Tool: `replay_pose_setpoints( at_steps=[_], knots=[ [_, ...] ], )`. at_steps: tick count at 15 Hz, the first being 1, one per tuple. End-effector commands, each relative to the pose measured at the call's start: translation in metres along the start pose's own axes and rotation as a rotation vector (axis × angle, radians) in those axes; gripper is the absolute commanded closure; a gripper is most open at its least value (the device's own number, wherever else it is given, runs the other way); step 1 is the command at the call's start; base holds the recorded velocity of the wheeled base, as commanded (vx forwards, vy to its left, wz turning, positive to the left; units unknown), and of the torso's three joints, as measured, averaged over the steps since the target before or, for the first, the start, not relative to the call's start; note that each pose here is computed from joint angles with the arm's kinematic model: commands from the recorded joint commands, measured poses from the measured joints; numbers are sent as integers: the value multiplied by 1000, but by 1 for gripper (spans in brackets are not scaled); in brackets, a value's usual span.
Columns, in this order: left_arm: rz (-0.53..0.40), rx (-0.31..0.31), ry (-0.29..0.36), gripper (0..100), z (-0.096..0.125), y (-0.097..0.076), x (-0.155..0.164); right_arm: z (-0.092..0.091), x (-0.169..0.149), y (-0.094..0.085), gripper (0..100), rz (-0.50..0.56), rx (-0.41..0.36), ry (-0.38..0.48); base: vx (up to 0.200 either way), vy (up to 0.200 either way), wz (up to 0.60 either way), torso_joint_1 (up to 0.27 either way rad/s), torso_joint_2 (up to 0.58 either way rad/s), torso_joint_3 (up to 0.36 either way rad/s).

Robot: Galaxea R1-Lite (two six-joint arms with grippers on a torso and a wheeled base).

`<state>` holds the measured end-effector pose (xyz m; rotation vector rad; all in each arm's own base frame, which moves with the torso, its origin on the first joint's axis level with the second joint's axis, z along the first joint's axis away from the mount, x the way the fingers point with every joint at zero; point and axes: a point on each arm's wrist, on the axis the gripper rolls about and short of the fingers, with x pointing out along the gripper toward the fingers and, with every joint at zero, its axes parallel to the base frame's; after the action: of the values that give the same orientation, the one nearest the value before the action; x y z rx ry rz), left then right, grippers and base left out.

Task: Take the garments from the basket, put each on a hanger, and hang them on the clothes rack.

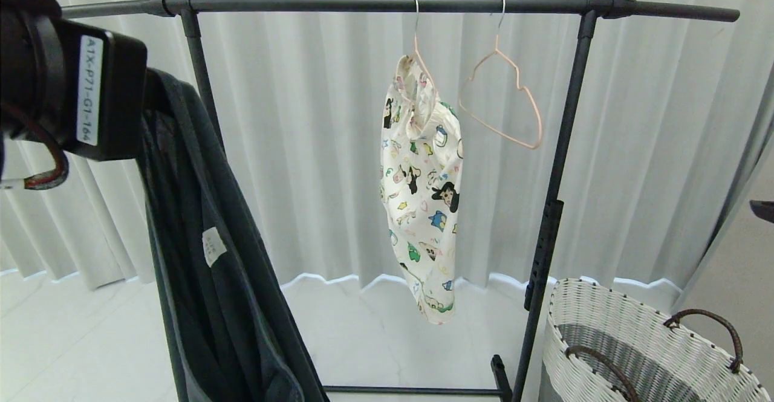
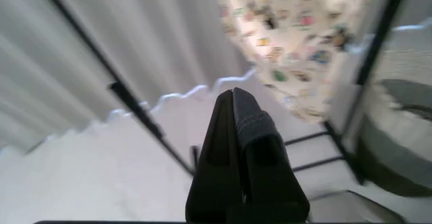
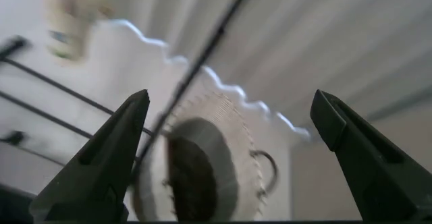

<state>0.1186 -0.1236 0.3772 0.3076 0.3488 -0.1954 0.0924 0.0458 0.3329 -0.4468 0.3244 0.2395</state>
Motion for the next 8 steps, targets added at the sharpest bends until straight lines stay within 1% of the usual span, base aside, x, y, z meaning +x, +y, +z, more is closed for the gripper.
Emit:
replay_pose_setpoints(
  at_steps=[1,3,5,7,8],
  knots=[
    [86,23,17,100,-3,17,2,-4,-4,-3,0,-26,9,3,0,0,0,0,0,0],
    [136,13,30,100,-4,27,4,-6,-7,-4,0,-25,25,-5,0,0,0,0,0,0],
    [139,7,26,100,-5,29,1,-6,-8,-4,0,-27,38,-6,0,0,0,38,-62,-16],
    [139,13,36,100,-9,29,2,-6,-8,-4,0,-25,38,-6,0,0,0,149,-68,-132],
    [139,13,36,100,-10,29,1,-6,-8,-4,0,-25,38,-6,0,0,0,217,-256,-251]
  ],
)
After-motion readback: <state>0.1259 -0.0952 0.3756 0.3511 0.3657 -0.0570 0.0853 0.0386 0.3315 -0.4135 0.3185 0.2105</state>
